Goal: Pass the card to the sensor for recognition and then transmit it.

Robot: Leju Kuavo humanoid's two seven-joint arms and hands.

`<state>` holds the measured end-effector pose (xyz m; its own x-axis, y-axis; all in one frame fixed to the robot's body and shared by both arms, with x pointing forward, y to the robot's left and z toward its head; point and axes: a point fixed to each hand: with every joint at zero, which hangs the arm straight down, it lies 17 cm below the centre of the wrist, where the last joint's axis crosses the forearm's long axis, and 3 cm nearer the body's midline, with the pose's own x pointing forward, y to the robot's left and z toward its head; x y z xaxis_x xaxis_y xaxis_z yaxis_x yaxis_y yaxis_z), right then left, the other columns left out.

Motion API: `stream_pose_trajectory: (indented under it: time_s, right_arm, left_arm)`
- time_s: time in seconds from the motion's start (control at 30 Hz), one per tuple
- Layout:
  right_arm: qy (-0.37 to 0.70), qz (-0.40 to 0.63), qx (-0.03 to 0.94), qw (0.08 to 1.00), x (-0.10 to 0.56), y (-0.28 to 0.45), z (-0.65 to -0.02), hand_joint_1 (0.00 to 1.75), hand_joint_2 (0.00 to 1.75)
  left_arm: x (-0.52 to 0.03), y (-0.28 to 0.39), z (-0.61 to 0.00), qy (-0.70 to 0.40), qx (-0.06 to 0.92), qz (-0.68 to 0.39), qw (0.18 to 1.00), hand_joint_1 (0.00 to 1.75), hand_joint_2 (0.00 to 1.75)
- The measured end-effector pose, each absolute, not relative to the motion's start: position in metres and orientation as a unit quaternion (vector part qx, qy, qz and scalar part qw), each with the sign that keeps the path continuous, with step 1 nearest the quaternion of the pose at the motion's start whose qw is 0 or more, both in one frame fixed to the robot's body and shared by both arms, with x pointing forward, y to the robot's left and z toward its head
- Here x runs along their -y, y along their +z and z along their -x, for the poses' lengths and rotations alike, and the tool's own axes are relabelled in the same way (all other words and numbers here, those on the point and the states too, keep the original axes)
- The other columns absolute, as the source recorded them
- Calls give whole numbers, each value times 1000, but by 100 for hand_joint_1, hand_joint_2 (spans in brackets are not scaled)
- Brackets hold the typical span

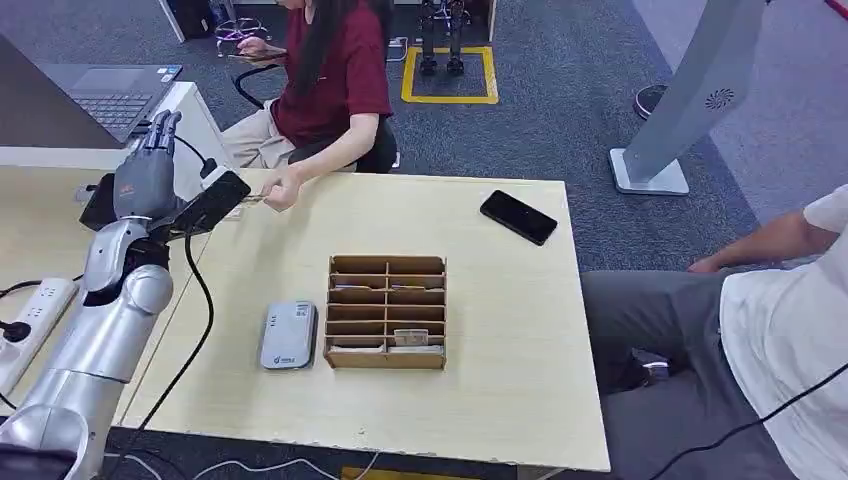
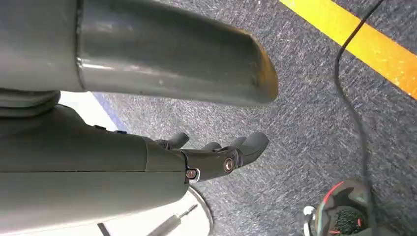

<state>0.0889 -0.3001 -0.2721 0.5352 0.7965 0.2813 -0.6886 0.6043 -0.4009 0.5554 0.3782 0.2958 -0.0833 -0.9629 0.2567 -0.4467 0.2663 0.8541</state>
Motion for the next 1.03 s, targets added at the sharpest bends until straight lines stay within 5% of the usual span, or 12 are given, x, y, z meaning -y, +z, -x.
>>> stream_pose_trajectory:
  time_s: [0.27, 0.53, 0.8, 1.03]
  right_arm:
    - [414, 124, 224, 873, 304, -272, -83, 0, 0]
    - [355, 130, 189, 906, 319, -276, -35, 0, 0]
    - [338, 137, 192, 911, 318, -275, -32, 0, 0]
    - [334, 141, 198, 911, 317, -274, -42, 0, 0]
  left_arm:
    - [-386, 291, -517, -291, 692, -527, 398, 0, 175]
    - [-444, 262, -350, -226, 723, -496, 424, 0, 175]
    - [-639, 267, -211, -85, 568, -643, 507, 0, 175]
    - [-680, 241, -141, 6, 494, -685, 535, 0, 175]
